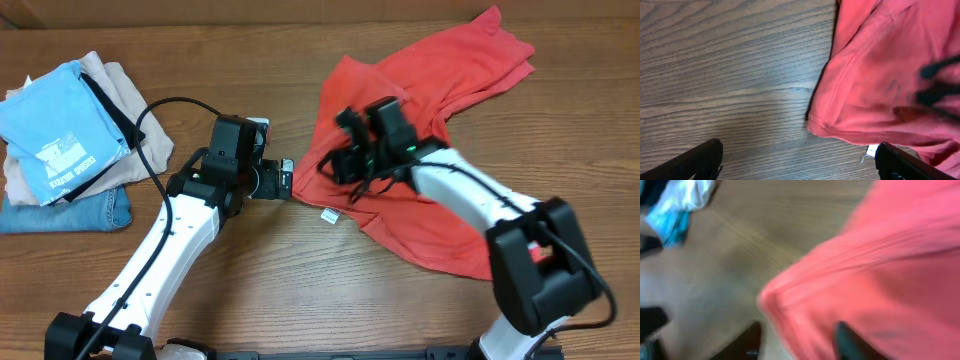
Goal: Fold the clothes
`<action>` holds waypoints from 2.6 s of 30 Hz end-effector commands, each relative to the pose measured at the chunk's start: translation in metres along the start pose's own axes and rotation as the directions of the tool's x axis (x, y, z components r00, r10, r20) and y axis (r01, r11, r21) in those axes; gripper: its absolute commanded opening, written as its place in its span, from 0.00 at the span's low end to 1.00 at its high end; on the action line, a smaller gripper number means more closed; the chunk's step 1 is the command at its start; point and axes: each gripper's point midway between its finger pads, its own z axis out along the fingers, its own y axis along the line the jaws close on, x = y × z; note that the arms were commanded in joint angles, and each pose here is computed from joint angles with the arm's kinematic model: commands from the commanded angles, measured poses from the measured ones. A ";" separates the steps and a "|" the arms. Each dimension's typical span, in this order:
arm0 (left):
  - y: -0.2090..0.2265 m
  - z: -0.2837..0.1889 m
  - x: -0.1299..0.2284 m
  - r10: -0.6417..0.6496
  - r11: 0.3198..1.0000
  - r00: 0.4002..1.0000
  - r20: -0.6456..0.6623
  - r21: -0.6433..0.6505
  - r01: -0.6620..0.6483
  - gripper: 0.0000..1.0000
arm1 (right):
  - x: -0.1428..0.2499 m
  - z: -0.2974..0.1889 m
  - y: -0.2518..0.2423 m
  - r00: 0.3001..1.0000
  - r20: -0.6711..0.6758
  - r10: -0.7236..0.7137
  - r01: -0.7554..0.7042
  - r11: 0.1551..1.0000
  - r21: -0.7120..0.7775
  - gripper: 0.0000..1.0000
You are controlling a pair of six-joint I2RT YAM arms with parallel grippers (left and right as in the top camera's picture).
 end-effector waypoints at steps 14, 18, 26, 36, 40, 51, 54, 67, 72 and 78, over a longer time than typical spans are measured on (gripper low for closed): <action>-0.040 0.022 0.011 0.115 0.981 0.992 -0.060 0.166 -0.104 1.00 | -0.022 -0.182 -0.133 0.916 0.310 0.255 -0.370 0.838 0.402 0.76; -0.043 0.052 0.022 0.143 0.978 0.984 -0.107 0.169 -0.123 1.00 | -0.005 -0.199 -0.159 0.882 0.333 0.333 -0.460 0.761 0.458 0.81; -0.039 0.099 0.037 0.143 0.980 0.976 -0.161 0.163 -0.117 0.90 | 0.002 -0.208 -0.169 0.864 0.342 0.369 -0.497 0.735 0.462 0.81; -0.006 0.079 0.003 0.099 0.995 0.989 -0.106 0.023 -0.097 0.04 | 0.004 -0.209 -0.170 0.864 0.341 0.371 -0.498 0.729 0.470 0.81; 0.038 0.017 -0.081 0.029 0.996 0.995 0.093 -0.087 -0.021 0.04 | 0.004 -0.210 -0.171 0.864 0.343 0.369 -0.498 0.724 0.478 0.81; 0.074 -0.046 -0.115 -0.188 0.981 0.977 0.096 0.074 0.181 1.00 | 0.006 -0.209 -0.171 0.864 0.338 0.373 -0.499 0.722 0.478 0.81; 0.063 -0.029 -0.064 -0.209 0.975 0.972 -0.111 0.057 0.216 1.00 | 0.006 -0.209 -0.171 0.864 0.338 0.373 -0.499 0.722 0.478 0.81; 0.004 0.025 0.103 -0.188 0.973 0.816 -0.547 0.007 0.229 0.99 | 0.007 -0.209 -0.171 0.864 0.334 0.377 -0.500 0.721 0.480 0.82; -0.013 0.045 0.126 -0.139 0.981 0.835 -0.532 0.040 0.188 0.89 | 0.007 -0.209 -0.171 0.864 0.334 0.377 -0.500 0.721 0.480 0.82; -0.020 0.060 0.140 -0.157 0.980 0.849 -0.505 0.024 0.195 0.83 | 0.007 -0.209 -0.171 0.864 0.334 0.377 -0.500 0.721 0.480 0.83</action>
